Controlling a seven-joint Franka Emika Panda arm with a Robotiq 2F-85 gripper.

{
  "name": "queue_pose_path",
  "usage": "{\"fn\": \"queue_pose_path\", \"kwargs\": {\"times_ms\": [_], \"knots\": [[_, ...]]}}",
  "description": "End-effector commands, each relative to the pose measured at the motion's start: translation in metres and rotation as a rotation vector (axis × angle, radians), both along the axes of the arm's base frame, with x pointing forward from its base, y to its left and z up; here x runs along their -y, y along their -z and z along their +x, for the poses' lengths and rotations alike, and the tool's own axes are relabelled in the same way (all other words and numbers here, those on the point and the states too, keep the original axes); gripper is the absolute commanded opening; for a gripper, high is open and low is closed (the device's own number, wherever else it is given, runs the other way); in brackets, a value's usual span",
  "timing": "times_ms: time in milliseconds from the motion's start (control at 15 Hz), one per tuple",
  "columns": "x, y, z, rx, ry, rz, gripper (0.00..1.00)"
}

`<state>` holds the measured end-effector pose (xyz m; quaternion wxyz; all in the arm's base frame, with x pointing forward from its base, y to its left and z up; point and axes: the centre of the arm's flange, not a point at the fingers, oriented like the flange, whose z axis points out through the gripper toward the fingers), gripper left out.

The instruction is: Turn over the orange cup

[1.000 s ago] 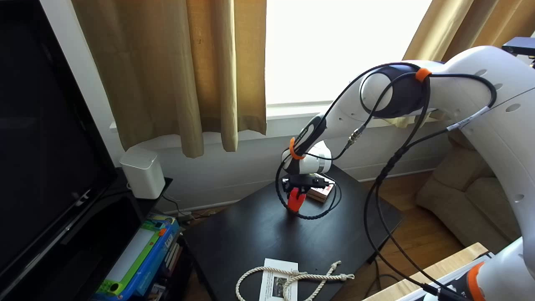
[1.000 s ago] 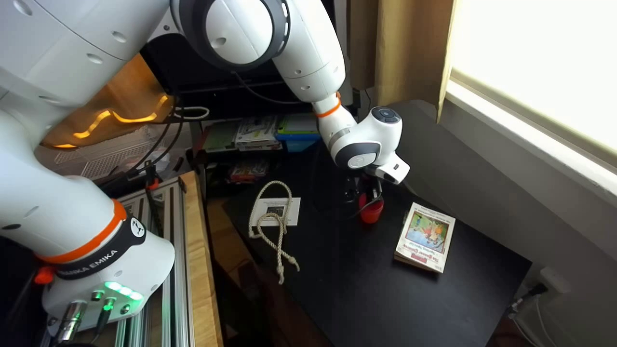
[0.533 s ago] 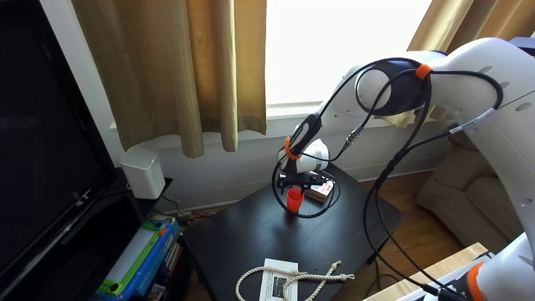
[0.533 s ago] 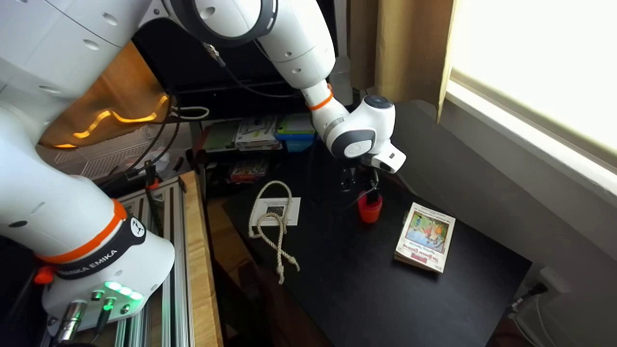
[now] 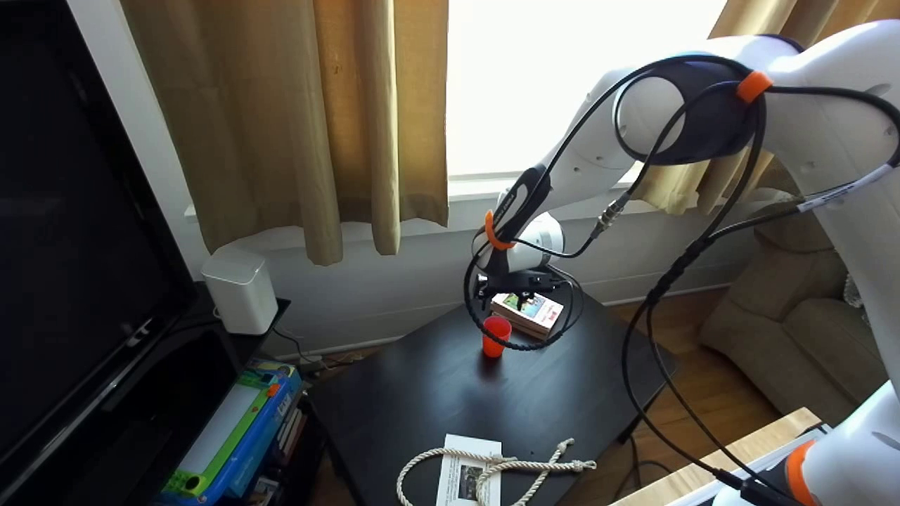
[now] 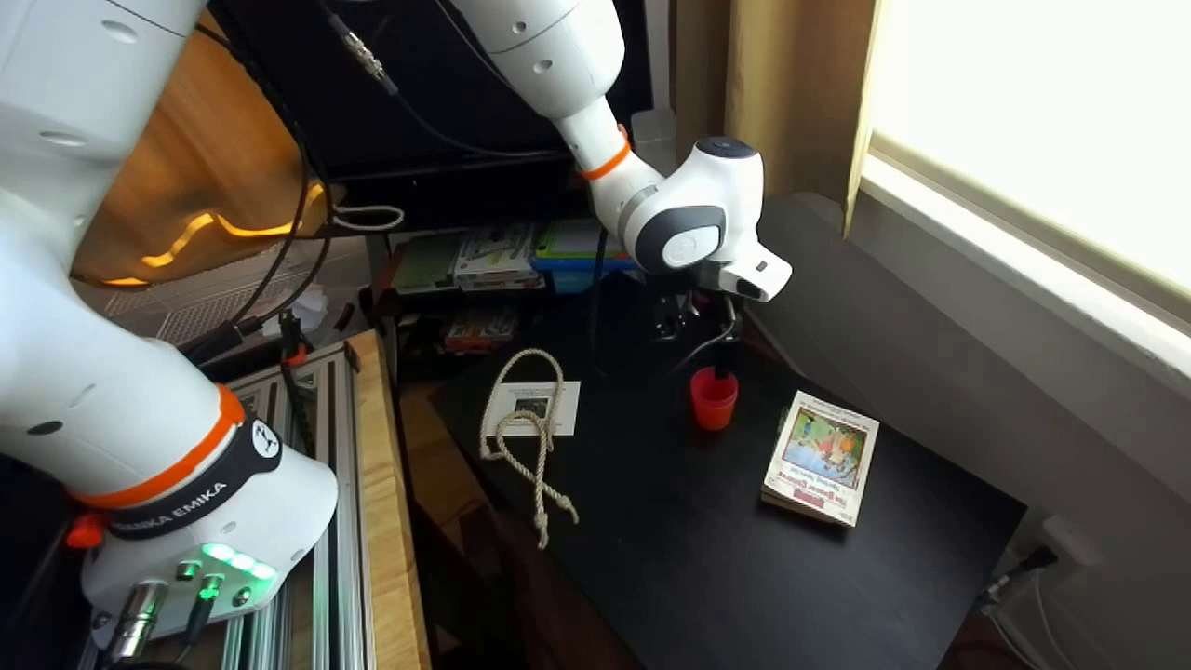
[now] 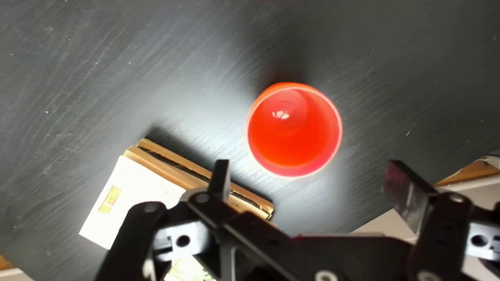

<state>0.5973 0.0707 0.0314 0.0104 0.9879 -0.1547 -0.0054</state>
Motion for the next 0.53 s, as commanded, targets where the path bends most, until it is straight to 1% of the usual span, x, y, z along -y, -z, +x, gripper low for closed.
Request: {"fn": "queue_pose_path", "kwargs": {"times_ms": [0,133,200,333,467], "knots": [[0.013,-0.042,-0.022,-0.011,0.012,-0.037,1.0],[0.022,-0.058,-0.024,-0.007,0.017,-0.033,1.0],[0.018,-0.035,-0.004,0.017,0.007,-0.023,1.0],[0.022,-0.047,-0.007,0.021,0.012,-0.023,1.0],[0.022,-0.051,-0.01,0.019,0.012,-0.023,1.0]]}}
